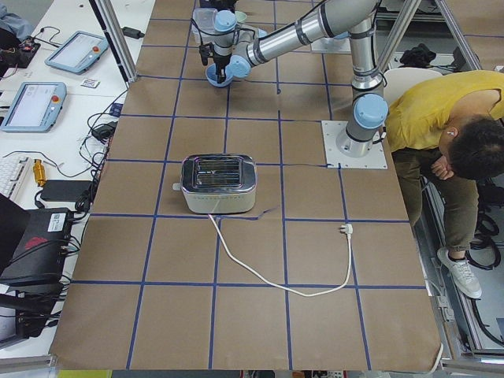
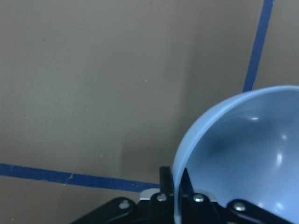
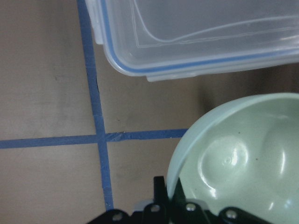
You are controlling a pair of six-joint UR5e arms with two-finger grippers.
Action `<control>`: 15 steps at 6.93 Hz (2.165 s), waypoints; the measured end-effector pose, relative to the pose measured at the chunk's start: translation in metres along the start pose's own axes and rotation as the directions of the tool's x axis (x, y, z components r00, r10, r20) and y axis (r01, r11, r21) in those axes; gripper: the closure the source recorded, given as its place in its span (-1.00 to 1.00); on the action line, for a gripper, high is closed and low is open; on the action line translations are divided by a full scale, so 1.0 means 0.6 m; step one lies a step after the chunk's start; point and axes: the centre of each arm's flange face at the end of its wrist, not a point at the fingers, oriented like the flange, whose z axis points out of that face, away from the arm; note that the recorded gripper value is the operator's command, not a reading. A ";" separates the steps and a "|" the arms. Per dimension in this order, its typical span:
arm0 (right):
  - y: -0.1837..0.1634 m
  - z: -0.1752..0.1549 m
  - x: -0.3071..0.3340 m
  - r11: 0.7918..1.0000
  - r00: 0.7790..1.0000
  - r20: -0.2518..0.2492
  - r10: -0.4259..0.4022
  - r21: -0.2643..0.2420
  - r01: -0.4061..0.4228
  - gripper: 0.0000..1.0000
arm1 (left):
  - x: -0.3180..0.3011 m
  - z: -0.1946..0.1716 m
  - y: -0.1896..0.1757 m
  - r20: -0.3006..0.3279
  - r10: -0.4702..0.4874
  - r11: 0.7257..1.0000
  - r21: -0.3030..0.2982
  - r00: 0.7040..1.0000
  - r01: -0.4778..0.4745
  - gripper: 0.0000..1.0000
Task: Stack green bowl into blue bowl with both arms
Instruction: 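Carry blue bowl to table center with left while right lifts green bowl, then release blue bowl with left gripper while right carries green bowl over it, then lower the green bowl into the blue bowl and open the right gripper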
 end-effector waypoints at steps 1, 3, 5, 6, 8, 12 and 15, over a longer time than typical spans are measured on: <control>-0.009 -0.038 -0.023 0.999 0.999 -0.007 0.032 0.008 -0.032 1.00 | -0.021 -0.048 -0.020 0.012 0.032 0.999 -0.001 0.999 -0.032 -1.00; -0.015 -0.101 -0.108 0.991 0.992 -0.011 0.126 0.051 -0.125 1.00 | -0.105 -0.183 -0.064 0.062 0.113 0.993 -0.049 0.992 -0.110 -1.00; -0.007 -0.129 -0.218 0.971 0.976 0.003 0.219 0.093 -0.219 1.00 | -0.166 -0.325 -0.079 0.120 0.163 0.983 -0.110 0.979 -0.150 -1.00; -0.009 -0.136 -0.273 0.960 0.966 0.013 0.258 0.109 -0.258 1.00 | -0.177 -0.375 -0.068 0.155 0.179 0.979 -0.127 0.972 -0.160 -1.00; -0.022 -0.133 -0.384 0.936 0.945 0.032 0.326 0.131 -0.327 1.00 | -0.180 -0.414 -0.053 0.168 0.186 0.977 -0.135 0.968 -0.164 -1.00; -0.061 -0.087 -0.538 0.886 0.900 0.039 0.434 0.161 -0.434 1.00 | -0.181 -0.412 -0.050 0.166 0.176 0.978 -0.143 0.970 -0.153 -1.00; -0.051 -0.038 -0.593 0.883 0.889 0.054 0.455 0.100 -0.458 1.00 | -0.181 -0.408 -0.049 0.167 0.176 0.977 -0.148 0.970 -0.151 -1.00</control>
